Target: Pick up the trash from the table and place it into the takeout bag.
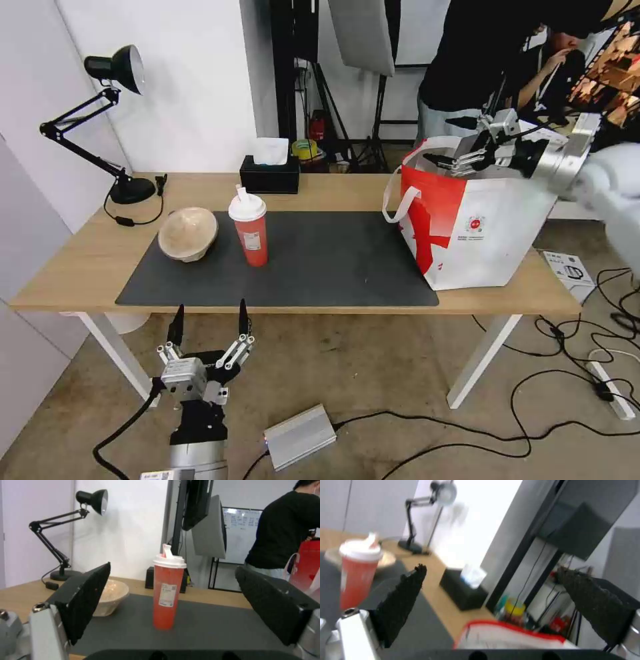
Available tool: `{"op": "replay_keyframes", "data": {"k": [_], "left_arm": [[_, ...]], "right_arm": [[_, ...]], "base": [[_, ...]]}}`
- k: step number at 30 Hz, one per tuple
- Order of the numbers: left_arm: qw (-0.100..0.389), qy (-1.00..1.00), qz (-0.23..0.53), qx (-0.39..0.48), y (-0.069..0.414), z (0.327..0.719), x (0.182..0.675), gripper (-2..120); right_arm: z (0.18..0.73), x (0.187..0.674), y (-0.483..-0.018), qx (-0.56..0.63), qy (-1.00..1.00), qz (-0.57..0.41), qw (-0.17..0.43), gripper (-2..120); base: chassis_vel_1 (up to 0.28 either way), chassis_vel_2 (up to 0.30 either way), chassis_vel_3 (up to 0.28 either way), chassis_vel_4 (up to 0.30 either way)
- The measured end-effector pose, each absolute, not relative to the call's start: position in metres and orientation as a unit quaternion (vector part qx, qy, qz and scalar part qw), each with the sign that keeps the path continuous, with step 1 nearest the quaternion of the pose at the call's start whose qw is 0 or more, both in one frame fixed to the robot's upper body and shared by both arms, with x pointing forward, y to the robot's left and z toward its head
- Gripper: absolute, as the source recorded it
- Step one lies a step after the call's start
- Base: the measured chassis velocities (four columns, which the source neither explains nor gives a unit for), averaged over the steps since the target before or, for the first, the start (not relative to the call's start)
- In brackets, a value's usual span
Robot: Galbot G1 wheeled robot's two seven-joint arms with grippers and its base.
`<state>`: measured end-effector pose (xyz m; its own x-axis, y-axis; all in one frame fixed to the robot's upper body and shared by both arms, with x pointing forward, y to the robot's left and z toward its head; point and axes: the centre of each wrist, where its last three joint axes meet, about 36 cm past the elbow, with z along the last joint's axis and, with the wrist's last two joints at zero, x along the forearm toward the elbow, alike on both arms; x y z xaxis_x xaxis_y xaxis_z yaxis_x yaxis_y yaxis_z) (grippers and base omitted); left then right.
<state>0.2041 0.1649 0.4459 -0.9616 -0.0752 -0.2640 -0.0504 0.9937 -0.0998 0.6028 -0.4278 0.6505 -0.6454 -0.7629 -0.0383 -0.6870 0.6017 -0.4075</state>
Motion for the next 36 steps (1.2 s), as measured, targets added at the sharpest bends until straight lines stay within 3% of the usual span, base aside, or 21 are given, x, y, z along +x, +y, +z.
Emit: {"op": "replay_keyframes", "data": {"k": [7,13,36], "left_arm": [[0.135,0.989,-0.044,-0.031,0.165,0.446,0.203,100],[0.139,0.989,-0.046,-0.03,0.164,0.445,0.203,100],[0.139,0.989,-0.043,-0.028,0.163,0.444,0.204,100]], "right_arm": [[0.621,0.548,-0.388,-0.352,0.911,-0.132,0.169,100],[0.595,0.483,-0.317,-0.256,0.942,-0.033,0.214,100],[0.514,0.353,-0.256,-0.133,0.976,0.051,0.168,100]], "base": [[0.0,0.0,0.0,0.0],[0.0,0.0,0.0,0.0],[0.0,0.0,0.0,0.0]]}}
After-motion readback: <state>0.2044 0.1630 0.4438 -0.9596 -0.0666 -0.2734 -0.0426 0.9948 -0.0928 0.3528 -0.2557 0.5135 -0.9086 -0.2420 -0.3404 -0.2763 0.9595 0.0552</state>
